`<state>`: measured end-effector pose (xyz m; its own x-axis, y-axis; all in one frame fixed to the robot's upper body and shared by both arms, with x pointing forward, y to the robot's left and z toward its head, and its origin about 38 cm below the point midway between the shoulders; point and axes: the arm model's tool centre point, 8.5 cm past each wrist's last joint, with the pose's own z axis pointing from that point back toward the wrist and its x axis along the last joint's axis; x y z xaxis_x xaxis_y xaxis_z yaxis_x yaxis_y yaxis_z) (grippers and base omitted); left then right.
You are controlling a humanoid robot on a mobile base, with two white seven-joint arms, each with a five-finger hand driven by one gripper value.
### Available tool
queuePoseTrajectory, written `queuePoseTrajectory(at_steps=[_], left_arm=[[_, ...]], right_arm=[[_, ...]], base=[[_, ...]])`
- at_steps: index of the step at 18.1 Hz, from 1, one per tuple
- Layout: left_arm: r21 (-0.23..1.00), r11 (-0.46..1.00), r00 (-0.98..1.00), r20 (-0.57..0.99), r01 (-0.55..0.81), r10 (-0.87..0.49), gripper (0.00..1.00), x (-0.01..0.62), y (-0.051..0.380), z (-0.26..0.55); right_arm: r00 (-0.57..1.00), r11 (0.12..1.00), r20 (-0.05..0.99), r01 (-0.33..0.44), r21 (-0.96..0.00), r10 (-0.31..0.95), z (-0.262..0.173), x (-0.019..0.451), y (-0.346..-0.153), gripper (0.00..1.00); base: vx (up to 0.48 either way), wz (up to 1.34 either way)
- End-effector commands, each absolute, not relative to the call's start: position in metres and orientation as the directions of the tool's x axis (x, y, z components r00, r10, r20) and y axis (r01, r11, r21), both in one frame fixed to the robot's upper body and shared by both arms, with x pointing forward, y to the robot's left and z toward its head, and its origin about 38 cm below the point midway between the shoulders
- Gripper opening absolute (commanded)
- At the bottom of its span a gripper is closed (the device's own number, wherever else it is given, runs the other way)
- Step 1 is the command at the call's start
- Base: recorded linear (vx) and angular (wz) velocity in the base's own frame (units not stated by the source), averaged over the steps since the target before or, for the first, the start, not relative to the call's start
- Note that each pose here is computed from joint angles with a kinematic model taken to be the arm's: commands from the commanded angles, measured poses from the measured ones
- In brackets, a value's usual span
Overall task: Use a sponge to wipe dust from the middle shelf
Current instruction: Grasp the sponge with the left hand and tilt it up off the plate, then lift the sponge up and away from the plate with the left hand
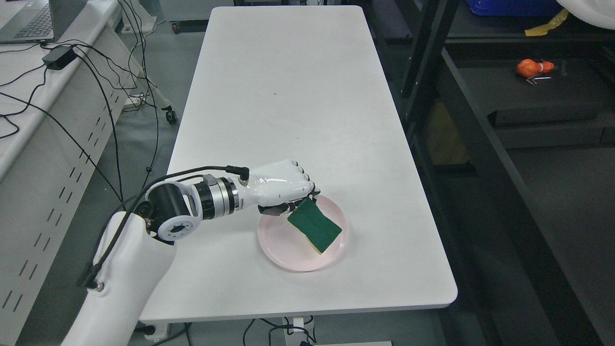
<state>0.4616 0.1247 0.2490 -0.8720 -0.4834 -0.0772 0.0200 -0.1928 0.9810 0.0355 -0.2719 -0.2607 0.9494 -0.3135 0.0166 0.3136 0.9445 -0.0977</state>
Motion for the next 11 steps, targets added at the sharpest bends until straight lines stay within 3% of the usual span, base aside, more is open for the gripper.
queuePoseTrajectory(at_steps=[1, 4, 6, 8, 11], left_arm=[[0.923, 0.379, -0.817, 0.27, 0.068, -0.51, 0.0, 0.473, 0.17, 0.31], [0.71, 0.687, -0.779, 0.514, 0.151, -0.359, 0.0, 0.475, 0.207, 0.32], [0.436, 0.889, -0.771, 0.61, 0.137, -0.181, 0.0, 0.474, 0.228, 0.319], [0.208, 0.969, -0.746, 0.664, 0.13, -0.042, 0.0, 0.469, 0.239, 0.299], [-0.005, 0.99, -0.666, 0.74, 0.138, 0.097, 0.0, 0.454, 0.239, 0.244]], right_arm=[[0.949, 0.943, 0.039, 0.314, -0.112, -0.312, -0.26, 0.041, -0.284, 1.0], [0.949, 0.942, 0.039, 0.316, -0.112, -0.313, -0.26, 0.041, -0.284, 1.0], [0.949, 0.942, 0.039, 0.316, -0.112, -0.313, -0.26, 0.041, -0.284, 1.0], [0.949, 0.942, 0.039, 0.316, -0.112, -0.313, -0.26, 0.041, -0.284, 1.0], [0.949, 0.943, 0.039, 0.314, -0.112, -0.312, -0.26, 0.041, -0.284, 1.0]], base=[[0.0, 0.0], [0.0, 0.0], [0.0, 0.0], [0.0, 0.0], [0.0, 0.0]])
